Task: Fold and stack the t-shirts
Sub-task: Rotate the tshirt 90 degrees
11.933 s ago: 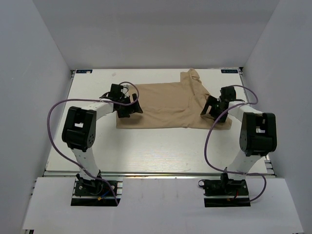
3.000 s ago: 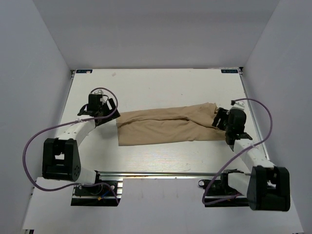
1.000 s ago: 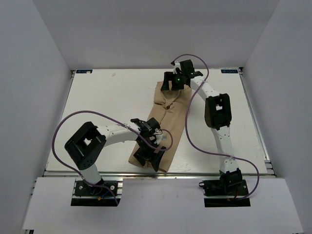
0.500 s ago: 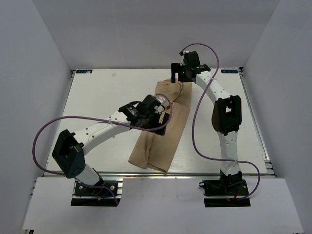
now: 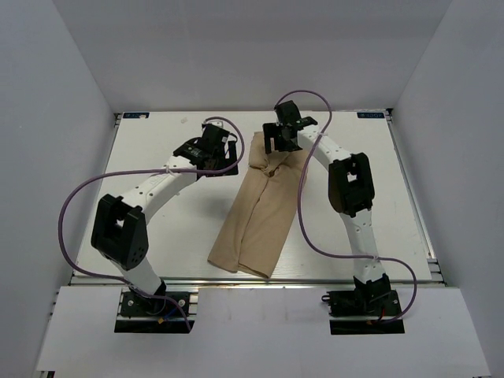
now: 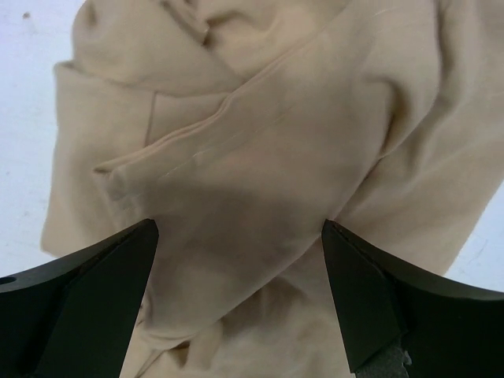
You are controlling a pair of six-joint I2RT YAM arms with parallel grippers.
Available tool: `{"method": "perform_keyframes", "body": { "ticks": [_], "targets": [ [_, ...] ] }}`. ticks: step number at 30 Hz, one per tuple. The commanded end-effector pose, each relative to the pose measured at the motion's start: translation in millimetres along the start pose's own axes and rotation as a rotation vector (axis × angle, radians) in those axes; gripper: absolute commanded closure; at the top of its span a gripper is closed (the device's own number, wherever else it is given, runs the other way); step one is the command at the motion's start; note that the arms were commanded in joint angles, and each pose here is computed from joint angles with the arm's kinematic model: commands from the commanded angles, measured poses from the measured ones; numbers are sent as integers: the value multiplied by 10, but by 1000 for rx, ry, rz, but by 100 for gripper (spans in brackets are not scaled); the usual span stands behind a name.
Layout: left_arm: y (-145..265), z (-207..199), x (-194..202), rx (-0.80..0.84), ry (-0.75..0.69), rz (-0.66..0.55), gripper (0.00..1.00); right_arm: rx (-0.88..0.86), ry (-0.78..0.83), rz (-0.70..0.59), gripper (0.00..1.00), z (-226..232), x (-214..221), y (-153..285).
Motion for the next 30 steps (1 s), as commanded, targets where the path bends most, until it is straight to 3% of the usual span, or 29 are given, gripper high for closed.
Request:
{"method": "perform_keyframes", "body": {
  "ticks": [1,8,16,24,30],
  "targets": [
    [-35,3,-65,48,4,-40,0,-19,2,-136,10,11,-310,38],
    [-292,87,1,51,4,17,0,76,-29,-87,10,-143,-206,-209],
    [-389,42,-22,131,-52,-4,0,152,-132,39,10,-508,50,-585],
    [-589,-83,12,218,-92,45,0,249,-171,-93,10,-1038,-317,-786],
    [-748,-253,103,338,-137,120,0,9,-154,-233,10,-1043,-689,-800]
  ]
}}
Point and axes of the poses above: each gripper's point midway between its finger pads, its own y axis back along the fingers, its own z axis along the line the jaws close on, x = y × z, the point moved 8 cm from there along y, back along the fingers, and after that the axes turned 10 degrees about -y, right-handed, at the moved point
